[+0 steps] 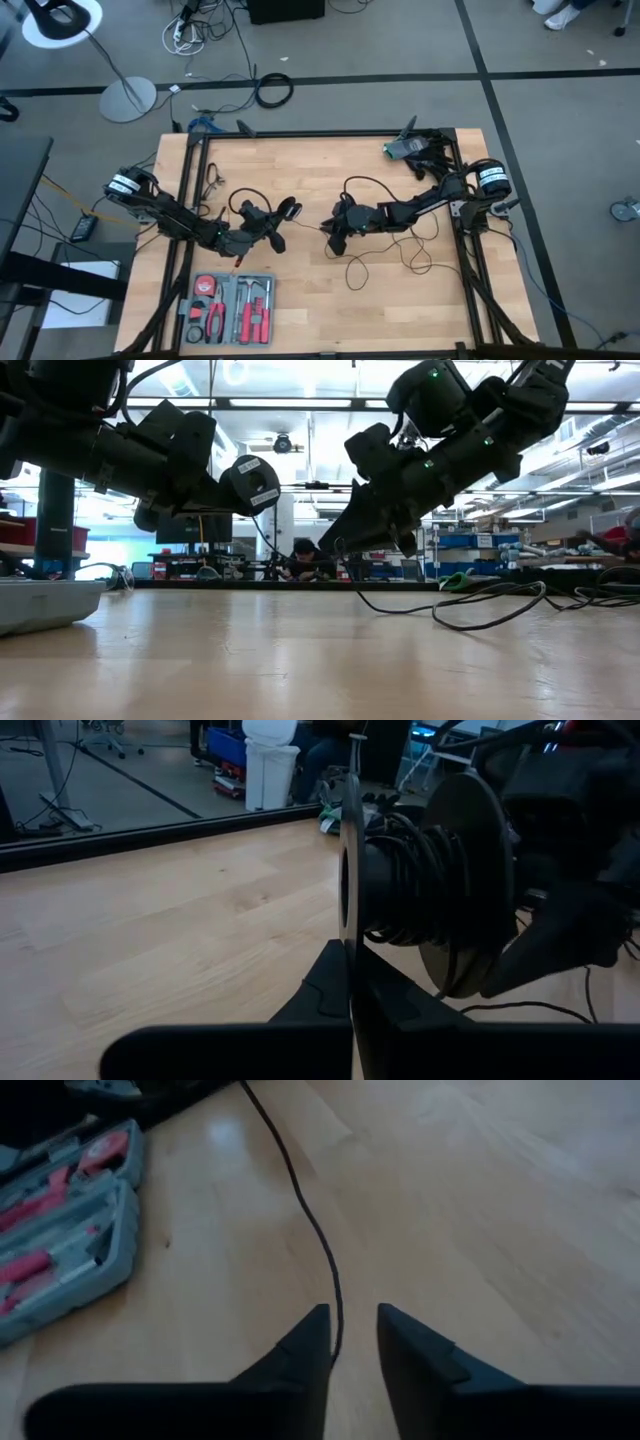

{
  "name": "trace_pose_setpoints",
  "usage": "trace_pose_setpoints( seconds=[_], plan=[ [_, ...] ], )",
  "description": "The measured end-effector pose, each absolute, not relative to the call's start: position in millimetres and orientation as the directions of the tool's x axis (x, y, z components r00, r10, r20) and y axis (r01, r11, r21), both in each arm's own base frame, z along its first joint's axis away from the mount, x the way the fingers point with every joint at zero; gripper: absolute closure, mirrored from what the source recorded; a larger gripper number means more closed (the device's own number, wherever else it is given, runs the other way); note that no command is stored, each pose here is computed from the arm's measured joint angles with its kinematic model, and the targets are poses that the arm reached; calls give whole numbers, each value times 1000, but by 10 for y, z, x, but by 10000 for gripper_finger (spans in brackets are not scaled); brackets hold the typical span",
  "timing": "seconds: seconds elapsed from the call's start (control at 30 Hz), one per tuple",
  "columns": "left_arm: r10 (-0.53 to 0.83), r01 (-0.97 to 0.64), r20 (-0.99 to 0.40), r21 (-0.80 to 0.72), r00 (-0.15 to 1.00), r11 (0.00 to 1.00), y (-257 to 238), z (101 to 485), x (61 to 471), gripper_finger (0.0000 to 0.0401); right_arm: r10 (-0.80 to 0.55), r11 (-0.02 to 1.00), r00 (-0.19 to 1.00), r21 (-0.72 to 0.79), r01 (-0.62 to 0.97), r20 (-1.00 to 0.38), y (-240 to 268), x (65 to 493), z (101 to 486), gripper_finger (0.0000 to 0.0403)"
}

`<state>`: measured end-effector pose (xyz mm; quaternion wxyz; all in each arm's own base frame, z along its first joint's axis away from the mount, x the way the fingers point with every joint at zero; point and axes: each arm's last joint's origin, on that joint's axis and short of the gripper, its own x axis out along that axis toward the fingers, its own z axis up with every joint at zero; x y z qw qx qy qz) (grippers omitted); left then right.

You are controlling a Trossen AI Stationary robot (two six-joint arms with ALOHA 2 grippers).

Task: Coil cords
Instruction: Coil the black wire onto the spool

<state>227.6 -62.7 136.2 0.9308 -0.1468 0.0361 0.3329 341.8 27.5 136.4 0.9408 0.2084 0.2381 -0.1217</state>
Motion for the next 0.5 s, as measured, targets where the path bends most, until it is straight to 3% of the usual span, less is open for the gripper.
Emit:
trace_pose_setpoints(
  seconds=[0.27,0.5],
  plan=[
    [605,-616,-130,-256,785,745,-633,1418,2291,401,-120,889,853,327,320,-508,312,3410,1355,253],
    [605,-613,-119,-250,788,749,-634,1435,2295,401,-120,890,844,320,324,-523,314,3401,1339,250]
  ],
)
